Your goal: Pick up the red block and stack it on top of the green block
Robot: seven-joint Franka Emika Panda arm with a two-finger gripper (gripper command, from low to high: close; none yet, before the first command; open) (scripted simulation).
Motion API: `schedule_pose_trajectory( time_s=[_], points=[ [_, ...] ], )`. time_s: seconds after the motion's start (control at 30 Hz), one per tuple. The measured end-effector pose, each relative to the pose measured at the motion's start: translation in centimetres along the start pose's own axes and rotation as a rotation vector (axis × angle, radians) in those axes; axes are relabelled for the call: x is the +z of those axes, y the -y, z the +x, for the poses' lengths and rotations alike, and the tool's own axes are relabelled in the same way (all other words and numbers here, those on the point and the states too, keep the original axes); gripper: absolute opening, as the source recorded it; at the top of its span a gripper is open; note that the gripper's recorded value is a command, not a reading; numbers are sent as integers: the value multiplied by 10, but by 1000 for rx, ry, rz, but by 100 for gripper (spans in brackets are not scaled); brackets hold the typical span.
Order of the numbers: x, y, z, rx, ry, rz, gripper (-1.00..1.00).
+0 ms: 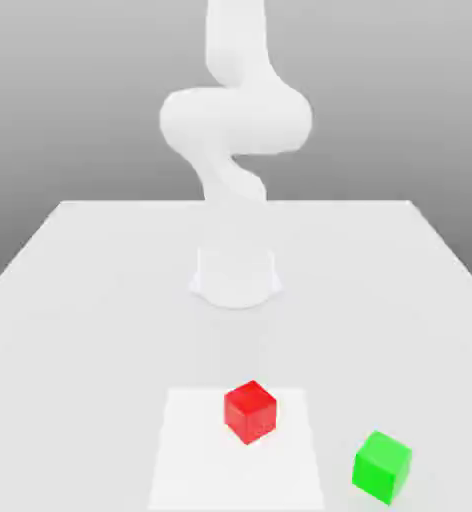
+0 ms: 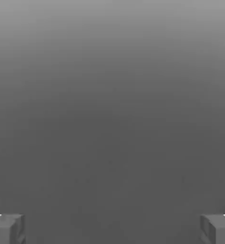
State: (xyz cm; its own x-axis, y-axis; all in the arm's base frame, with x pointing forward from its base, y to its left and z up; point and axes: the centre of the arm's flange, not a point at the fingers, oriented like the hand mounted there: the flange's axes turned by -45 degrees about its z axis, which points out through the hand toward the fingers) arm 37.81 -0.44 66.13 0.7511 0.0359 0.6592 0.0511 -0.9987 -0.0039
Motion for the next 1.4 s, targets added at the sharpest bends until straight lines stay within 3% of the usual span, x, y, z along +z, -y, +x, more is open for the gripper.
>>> schedule_pose_trajectory(
  time_s=[0.33, 0.6, 0.9, 0.93, 1.4],
  points=[
    [229, 11, -117, -263, 366, 138, 0],
    [332, 22, -280, -526, 666, 199, 0],
    [381, 21, -335, -562, 697, 204, 0],
    [386, 21, -340, -560, 699, 205, -100],
    [353, 21, -309, -561, 697, 204, -100]
  ],
)
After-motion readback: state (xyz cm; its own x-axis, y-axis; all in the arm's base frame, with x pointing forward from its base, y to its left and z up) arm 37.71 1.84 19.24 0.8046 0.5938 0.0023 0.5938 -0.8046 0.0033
